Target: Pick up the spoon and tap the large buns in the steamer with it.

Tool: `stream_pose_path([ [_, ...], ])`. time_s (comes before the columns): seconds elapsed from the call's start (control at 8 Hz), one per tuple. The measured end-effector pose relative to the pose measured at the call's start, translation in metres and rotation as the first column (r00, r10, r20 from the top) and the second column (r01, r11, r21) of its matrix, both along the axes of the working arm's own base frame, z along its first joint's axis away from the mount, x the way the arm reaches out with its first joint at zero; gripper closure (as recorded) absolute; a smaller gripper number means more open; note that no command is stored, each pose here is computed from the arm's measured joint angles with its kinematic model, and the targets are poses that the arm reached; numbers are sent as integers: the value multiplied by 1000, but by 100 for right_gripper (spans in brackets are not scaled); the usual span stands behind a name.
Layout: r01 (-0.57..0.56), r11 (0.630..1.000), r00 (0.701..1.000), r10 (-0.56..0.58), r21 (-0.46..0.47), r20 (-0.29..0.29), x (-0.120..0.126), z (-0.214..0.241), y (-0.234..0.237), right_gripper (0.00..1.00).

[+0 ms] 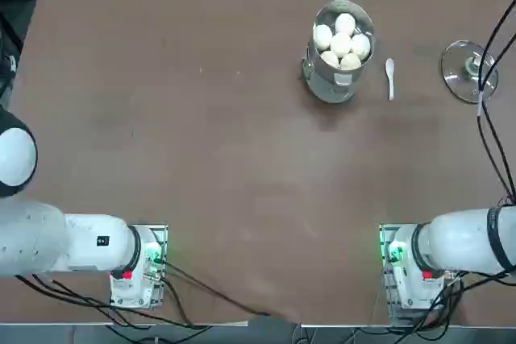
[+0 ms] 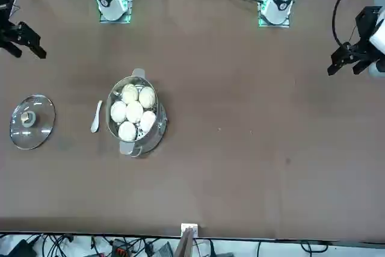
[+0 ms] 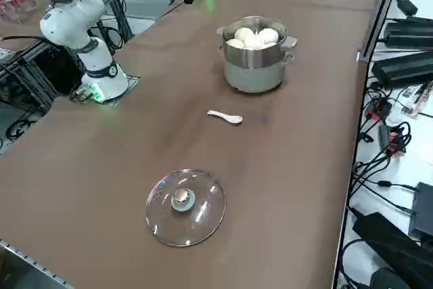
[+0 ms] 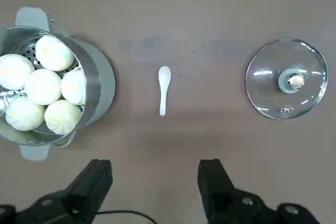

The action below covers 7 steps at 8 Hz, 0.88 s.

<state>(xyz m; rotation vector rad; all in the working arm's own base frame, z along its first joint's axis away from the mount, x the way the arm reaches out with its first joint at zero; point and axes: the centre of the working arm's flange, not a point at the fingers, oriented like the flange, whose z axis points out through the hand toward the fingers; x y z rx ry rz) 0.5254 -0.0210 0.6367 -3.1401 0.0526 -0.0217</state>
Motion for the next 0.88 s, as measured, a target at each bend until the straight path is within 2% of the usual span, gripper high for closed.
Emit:
stream_pose_path([
  [0.25, 1, 1000, 1000, -1, 0, -6, 2, -3, 0, 0],
  [0.5, 2, 1000, 999, -2, -1, -37, 11, -20, 0, 0],
  [0.88, 6, 1000, 998, -6, -5, -68, 40, -91, -2, 0],
])
